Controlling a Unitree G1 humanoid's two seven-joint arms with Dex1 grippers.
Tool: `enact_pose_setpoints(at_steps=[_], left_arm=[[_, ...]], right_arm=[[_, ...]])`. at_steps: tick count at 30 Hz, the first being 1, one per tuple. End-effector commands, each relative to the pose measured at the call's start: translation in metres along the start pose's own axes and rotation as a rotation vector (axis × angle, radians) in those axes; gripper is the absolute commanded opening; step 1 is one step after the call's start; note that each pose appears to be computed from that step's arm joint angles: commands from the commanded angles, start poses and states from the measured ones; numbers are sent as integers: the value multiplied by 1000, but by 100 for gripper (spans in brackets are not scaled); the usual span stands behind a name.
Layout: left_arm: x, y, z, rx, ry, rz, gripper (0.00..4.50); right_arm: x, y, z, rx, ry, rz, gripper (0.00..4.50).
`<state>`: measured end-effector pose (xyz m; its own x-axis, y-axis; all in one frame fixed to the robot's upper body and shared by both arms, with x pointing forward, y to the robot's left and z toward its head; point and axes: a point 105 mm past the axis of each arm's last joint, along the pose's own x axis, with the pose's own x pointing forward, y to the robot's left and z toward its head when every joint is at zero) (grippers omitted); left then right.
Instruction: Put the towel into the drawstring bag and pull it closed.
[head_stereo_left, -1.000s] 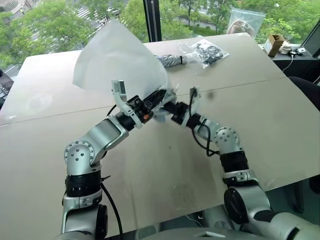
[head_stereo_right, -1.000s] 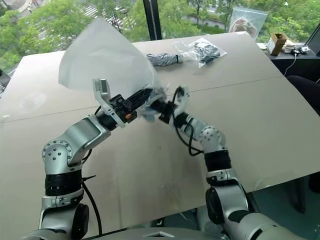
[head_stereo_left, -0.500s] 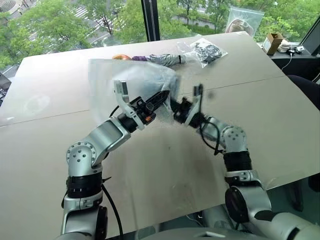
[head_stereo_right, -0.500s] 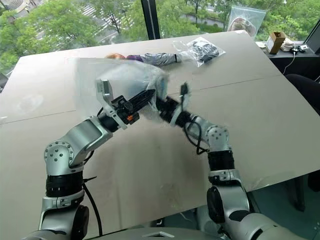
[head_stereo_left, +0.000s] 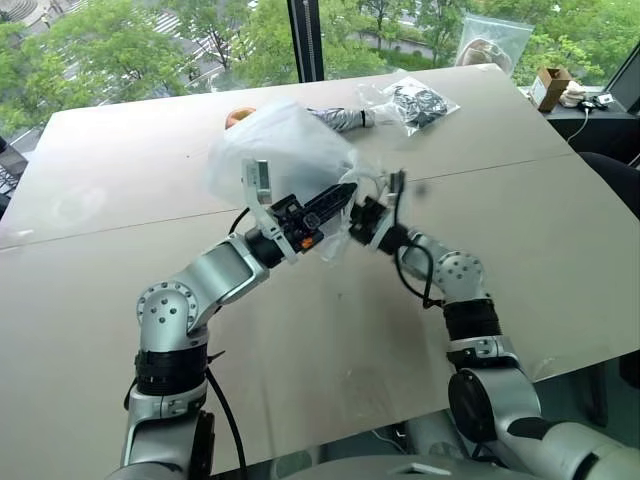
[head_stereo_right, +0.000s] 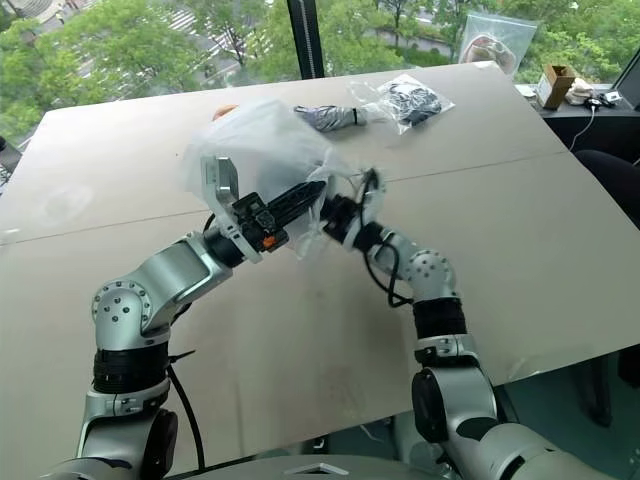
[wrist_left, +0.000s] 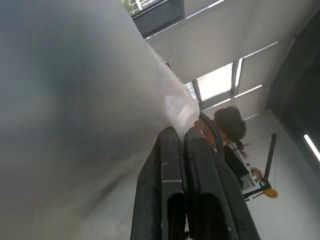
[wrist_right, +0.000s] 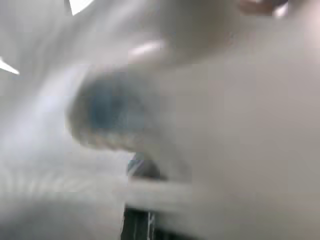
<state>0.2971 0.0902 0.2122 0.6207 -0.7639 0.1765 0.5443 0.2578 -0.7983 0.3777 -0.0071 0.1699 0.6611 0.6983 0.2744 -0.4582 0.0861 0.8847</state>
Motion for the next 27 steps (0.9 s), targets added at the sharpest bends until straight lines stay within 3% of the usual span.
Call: enact_pose_setpoints(at_steps=[1, 2, 5, 8, 11, 20, 25, 27], left_arm=[[1, -12, 0, 45, 4, -47, 0], [1, -11, 1, 49, 2, -43, 0], [-1, -4, 3, 91, -3, -10, 0], [2, 17, 8, 328, 15, 88, 0], [9, 31, 17, 537, 23, 147, 0], [21, 24, 22, 698, -2, 117, 0], [21, 25, 19, 700, 0, 115, 0], [21, 25, 17, 701, 10, 112, 0]], right_arm=[[22, 31, -8, -10, -39, 54, 4], [22, 31, -12, -53, -18, 41, 94], [15, 29, -30, -230, 109, 22, 204], [-7, 14, -40, -500, 287, -49, 334], [-29, 15, -41, -643, 410, -39, 334], [-69, 41, -23, -847, 485, 72, 334], [-90, 55, 0, -938, 424, 110, 334], [-92, 48, 18, -978, 367, 41, 334]])
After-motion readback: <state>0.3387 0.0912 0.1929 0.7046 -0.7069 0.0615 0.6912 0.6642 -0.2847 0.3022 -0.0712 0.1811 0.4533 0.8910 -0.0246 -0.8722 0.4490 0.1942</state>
